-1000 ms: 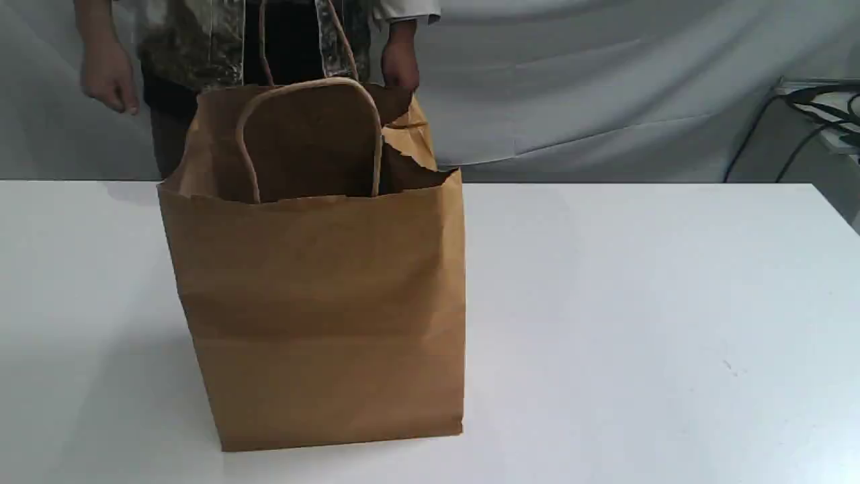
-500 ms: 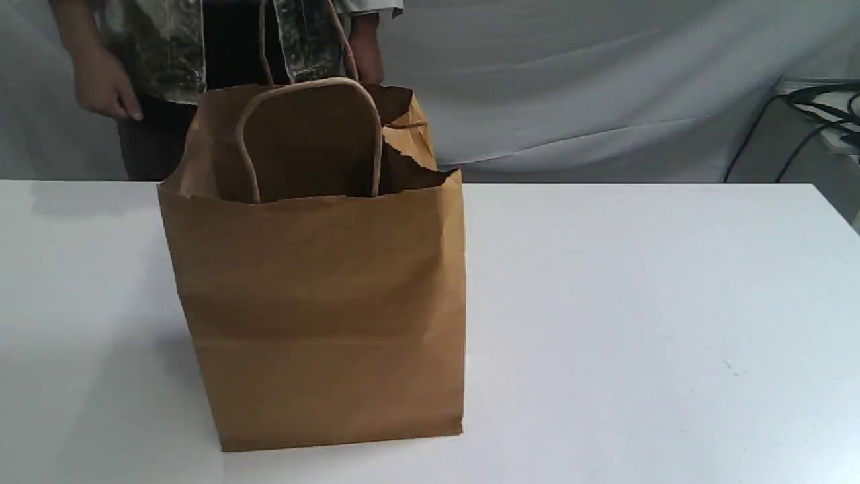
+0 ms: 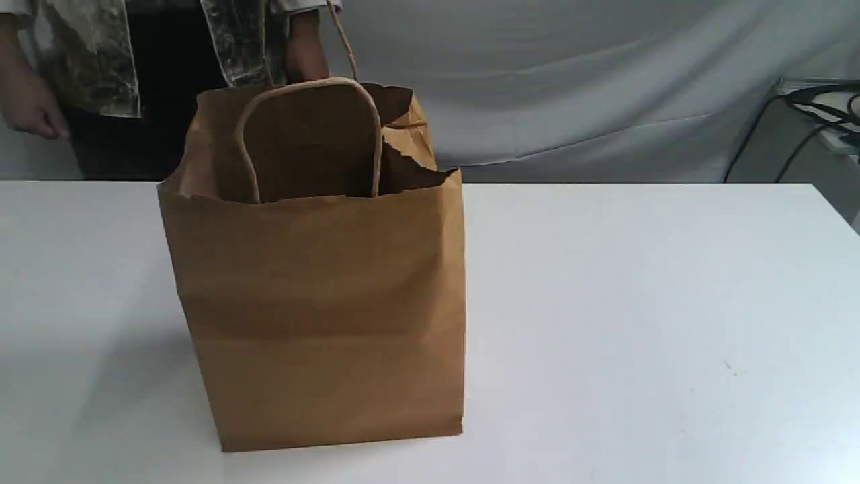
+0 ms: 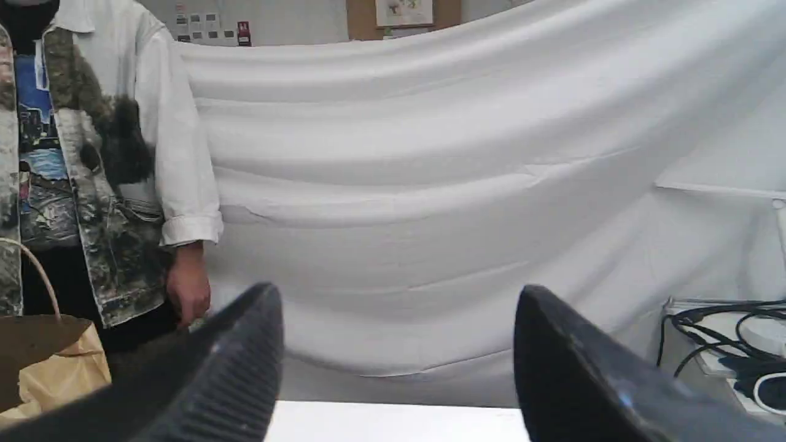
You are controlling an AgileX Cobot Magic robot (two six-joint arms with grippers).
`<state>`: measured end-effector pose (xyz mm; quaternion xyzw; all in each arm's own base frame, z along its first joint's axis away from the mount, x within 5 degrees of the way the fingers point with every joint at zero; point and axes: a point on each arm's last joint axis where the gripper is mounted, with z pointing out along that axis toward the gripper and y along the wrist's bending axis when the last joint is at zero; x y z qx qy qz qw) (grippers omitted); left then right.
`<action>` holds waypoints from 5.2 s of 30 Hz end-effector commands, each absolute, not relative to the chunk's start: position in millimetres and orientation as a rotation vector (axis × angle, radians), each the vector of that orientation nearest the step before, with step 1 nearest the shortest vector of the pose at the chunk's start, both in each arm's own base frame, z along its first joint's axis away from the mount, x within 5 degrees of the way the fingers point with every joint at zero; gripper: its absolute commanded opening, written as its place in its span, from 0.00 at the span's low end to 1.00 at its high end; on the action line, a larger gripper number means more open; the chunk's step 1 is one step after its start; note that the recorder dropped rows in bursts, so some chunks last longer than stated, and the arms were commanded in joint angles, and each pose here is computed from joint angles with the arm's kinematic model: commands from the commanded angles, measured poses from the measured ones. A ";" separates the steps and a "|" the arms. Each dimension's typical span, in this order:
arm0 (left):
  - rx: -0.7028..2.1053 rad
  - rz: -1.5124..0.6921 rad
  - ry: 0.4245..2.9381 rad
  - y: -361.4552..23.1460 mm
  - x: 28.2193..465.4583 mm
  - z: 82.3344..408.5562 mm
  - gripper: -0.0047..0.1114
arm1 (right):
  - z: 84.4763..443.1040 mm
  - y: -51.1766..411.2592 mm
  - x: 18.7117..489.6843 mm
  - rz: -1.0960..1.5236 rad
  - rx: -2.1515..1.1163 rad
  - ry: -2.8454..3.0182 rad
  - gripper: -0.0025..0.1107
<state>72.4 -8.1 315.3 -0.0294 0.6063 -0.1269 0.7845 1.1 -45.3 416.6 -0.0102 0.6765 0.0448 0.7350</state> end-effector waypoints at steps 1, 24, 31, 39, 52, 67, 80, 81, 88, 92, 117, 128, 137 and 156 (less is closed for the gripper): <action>-0.092 -0.307 1.331 -7.3 65.8 288.4 0.44 | 414.3 -44.8 1.8 0.088 -0.020 1.495 0.51; -0.225 -0.243 1.539 -0.5 56.5 207.1 0.44 | 414.2 -44.6 1.8 0.095 -0.016 1.496 0.51; -0.264 -0.208 1.595 1.6 56.4 201.5 0.44 | 414.2 -44.6 1.8 0.093 -0.019 1.496 0.51; -0.263 -0.207 1.595 1.6 56.4 201.5 0.44 | 414.2 -44.6 1.8 0.093 -0.019 1.496 0.51; -0.203 -0.130 1.642 2.4 56.1 197.8 0.29 | 414.2 -44.6 1.8 0.096 -0.015 1.496 0.51; -0.116 0.009 1.789 4.5 54.1 185.3 0.04 | 414.2 -44.6 1.8 0.095 -0.017 1.496 0.51; -0.099 0.006 1.797 3.4 54.0 184.6 0.04 | 414.2 -44.6 1.8 0.097 -0.015 1.496 0.51; -0.099 0.006 1.794 3.4 54.0 184.8 0.04 | 414.2 -44.6 1.8 0.097 -0.015 1.496 0.51; -0.099 0.006 1.794 3.4 54.0 184.8 0.04 | 414.2 -44.6 1.8 0.097 -0.015 1.496 0.51; -0.099 0.006 1.794 3.4 54.0 184.8 0.04 | 414.2 -44.6 1.8 0.097 -0.015 1.496 0.51; -0.099 0.006 1.794 3.4 54.0 184.8 0.04 | 414.2 -44.6 1.8 0.099 -0.013 1.496 0.51; -0.099 0.006 1.794 3.4 54.0 184.8 0.04 | 413.6 -42.0 1.6 0.163 0.004 1.504 0.51; -0.099 0.006 1.794 3.4 54.0 184.8 0.04 | 412.5 -41.4 1.6 0.167 -0.001 1.517 0.17; -0.099 0.006 1.795 3.4 54.0 184.8 0.04 | 400.8 -41.5 9.7 0.103 0.028 1.597 0.02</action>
